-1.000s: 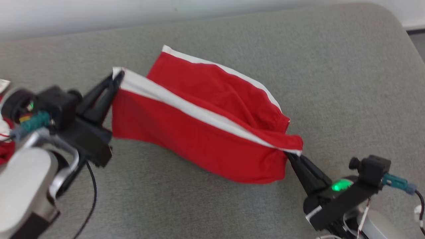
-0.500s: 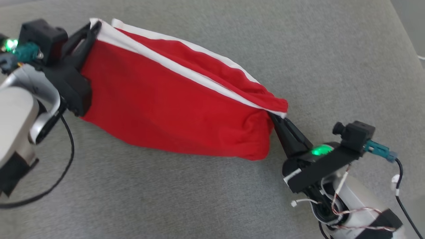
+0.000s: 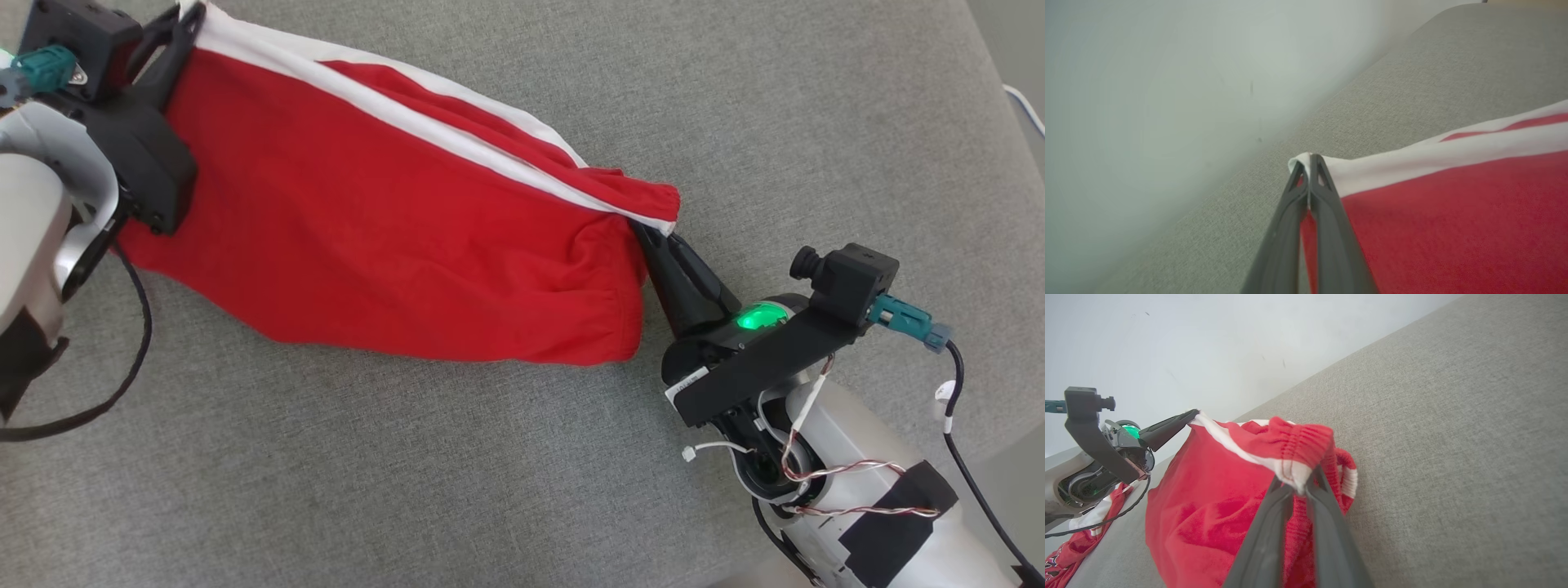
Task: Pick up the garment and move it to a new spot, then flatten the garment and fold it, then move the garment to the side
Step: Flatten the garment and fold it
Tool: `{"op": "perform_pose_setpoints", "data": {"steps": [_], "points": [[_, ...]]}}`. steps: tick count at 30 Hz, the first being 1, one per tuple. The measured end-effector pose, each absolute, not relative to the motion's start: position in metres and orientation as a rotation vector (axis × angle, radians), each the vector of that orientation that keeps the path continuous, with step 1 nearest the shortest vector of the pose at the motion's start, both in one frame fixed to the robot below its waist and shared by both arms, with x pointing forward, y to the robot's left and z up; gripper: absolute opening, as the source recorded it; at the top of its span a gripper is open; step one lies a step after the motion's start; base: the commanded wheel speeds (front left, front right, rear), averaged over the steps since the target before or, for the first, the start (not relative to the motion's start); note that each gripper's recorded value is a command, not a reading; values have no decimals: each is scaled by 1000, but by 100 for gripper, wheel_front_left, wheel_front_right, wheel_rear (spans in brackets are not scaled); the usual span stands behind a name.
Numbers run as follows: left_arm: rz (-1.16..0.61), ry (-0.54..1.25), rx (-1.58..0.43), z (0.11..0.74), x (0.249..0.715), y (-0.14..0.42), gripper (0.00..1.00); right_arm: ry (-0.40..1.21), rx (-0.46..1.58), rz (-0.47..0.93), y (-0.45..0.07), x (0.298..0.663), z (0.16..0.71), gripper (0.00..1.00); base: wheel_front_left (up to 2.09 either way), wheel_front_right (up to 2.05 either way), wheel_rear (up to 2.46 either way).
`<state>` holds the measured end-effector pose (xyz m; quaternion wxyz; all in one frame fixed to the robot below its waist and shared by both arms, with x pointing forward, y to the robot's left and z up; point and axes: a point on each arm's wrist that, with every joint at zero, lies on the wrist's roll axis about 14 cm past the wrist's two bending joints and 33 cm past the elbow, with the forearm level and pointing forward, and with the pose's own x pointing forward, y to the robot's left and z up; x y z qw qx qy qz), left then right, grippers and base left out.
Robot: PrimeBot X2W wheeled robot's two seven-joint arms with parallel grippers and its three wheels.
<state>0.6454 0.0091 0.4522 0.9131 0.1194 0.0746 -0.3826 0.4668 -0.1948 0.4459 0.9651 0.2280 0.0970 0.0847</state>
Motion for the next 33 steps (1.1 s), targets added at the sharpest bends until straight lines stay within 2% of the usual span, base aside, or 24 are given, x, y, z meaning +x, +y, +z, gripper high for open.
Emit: {"op": "perform_pose_setpoints", "data": {"steps": [1,2,3,12,19,23,33], "points": [[-784,142,244,453,647,9,0,193,458,171,-195,467,446,36,0,0,0],[-781,133,243,455,647,9,64,190,456,172,-195,467,447,100,0,0,0],[-779,130,245,454,647,9,100,188,456,173,-195,467,448,100,0,0,0],[-763,81,229,476,638,10,100,154,413,151,-211,447,461,100,0,0,0],[-721,78,226,493,629,31,100,44,418,129,-219,433,491,100,0,0,0],[-713,106,239,487,620,41,100,-2,436,102,-221,426,501,100,0,0,0],[-715,201,233,470,603,48,100,-100,326,70,-219,411,523,100,0,0,0]]}}
